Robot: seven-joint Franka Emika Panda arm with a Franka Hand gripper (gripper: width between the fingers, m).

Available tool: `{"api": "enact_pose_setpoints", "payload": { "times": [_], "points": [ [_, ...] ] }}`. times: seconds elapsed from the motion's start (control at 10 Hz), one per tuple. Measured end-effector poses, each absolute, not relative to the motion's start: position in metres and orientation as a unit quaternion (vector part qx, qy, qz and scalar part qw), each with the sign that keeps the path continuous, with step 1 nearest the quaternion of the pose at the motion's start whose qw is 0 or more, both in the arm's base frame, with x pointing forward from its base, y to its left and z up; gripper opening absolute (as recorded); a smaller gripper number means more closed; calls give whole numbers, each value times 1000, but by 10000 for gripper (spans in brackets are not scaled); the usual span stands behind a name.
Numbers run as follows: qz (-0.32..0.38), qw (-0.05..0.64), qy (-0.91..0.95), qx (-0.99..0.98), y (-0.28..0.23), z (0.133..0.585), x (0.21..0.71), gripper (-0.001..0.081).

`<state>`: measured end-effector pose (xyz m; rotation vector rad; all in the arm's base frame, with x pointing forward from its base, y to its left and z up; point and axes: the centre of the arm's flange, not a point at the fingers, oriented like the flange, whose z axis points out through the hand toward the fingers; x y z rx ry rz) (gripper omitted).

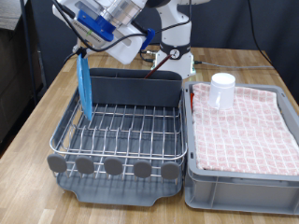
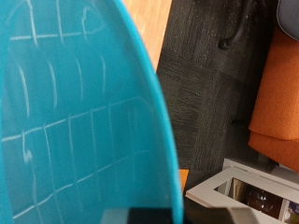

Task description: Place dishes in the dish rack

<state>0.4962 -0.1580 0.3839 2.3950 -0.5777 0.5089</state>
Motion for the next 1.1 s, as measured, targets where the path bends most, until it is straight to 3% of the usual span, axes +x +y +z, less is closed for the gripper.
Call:
{"api": "enact_pose_setpoints", "payload": {
  "times": [1.1],
  "points": [
    [203,277,-242,907,-154,336,496,18]
  ]
}}
